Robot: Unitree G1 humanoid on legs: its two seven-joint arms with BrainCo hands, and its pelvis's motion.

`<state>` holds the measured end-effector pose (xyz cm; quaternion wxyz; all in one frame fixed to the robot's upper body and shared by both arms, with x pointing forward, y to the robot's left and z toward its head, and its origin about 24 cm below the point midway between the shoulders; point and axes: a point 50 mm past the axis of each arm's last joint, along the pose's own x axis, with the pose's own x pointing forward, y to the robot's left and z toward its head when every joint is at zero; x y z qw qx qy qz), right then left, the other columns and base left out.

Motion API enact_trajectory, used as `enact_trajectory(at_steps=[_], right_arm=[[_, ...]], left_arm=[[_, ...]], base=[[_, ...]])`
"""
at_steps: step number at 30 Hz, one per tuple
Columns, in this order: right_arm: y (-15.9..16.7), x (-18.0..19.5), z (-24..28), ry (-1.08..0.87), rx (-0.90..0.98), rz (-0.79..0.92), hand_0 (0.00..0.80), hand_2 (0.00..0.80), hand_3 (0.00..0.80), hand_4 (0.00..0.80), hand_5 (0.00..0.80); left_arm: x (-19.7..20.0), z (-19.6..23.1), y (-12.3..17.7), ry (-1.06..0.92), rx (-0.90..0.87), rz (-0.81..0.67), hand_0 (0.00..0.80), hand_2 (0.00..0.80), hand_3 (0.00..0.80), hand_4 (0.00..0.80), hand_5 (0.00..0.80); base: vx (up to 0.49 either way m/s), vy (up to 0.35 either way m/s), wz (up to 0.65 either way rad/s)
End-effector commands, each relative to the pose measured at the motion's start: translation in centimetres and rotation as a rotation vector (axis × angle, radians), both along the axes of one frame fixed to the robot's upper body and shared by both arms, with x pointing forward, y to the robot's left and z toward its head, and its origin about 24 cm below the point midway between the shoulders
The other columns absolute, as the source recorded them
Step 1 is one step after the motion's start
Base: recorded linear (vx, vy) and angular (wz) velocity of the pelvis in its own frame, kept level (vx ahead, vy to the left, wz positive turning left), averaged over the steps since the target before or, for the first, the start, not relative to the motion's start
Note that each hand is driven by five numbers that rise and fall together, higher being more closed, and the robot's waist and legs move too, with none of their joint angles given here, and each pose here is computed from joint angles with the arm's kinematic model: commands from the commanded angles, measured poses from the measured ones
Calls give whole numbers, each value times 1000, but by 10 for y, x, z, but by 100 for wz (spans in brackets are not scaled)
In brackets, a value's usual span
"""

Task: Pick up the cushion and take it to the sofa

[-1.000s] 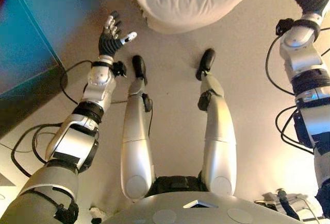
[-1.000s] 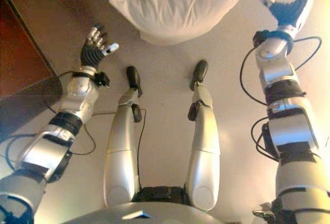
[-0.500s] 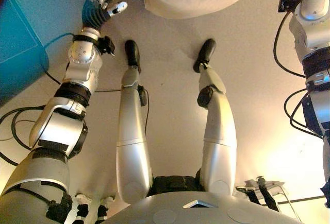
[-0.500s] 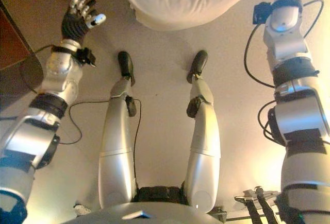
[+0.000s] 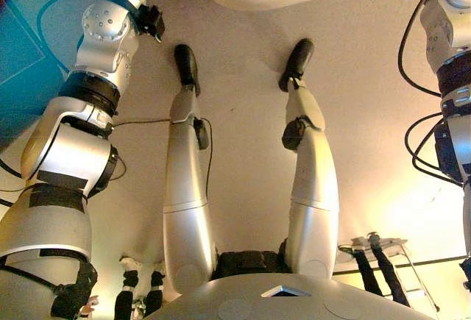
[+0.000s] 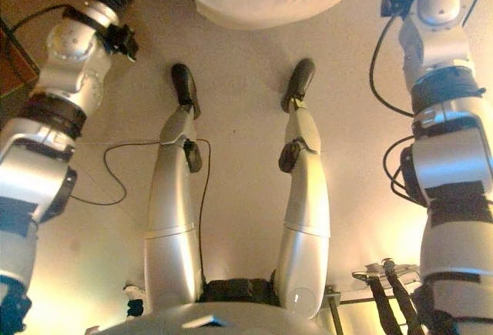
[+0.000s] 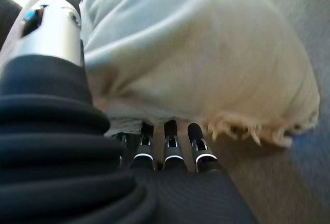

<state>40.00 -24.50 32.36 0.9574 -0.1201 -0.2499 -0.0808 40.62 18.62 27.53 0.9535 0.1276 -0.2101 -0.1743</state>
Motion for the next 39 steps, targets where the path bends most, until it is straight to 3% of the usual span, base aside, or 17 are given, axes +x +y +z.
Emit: enact_trajectory(at_steps=[1,19,20,21,22,23,24,30,39], right_arm=[[16,-2,18,-57,-45,91,0,0,0,0,0],[79,0,23,25,-186,463,0,0,0,0,0],[83,1,20,53,-202,505,0,0,0,0,0],[86,1,18,74,-210,537,0,0,0,0,0],[90,1,15,100,-218,586,0,0,0,0,0],[94,1,11,126,-228,638,433,433,433,433,433],[98,1,9,144,-241,679,800,800,800,800,800],[104,-5,4,162,-294,810,800,800,800,800,800],[100,-5,4,157,-278,793,800,800,800,800,800]], left_arm=[[0,17,-9,11,6,-71,0,0,0,0,0],[0,38,-37,-30,-30,-131,0,0,0,0,0],[0,39,-40,-30,-29,-143,282,282,282,282,282],[0,39,-42,-28,-28,-153,621,621,621,621,621],[-1,39,-45,-27,-27,-164,800,800,800,800,800],[-1,39,-47,-22,-22,-176,800,800,800,800,800],[-1,38,-47,-17,-17,-191,800,800,800,800,800],[-1,32,-48,7,-27,-214,800,800,800,800,800],[-3,27,-48,5,-40,-222,800,800,800,800,800]], base=[[21,3,-5],[5,-5,-3],[0,0,0],[0,0,0],[0,0,0],[0,0,0],[0,0,0],[0,0,0],[-4,3,1]])
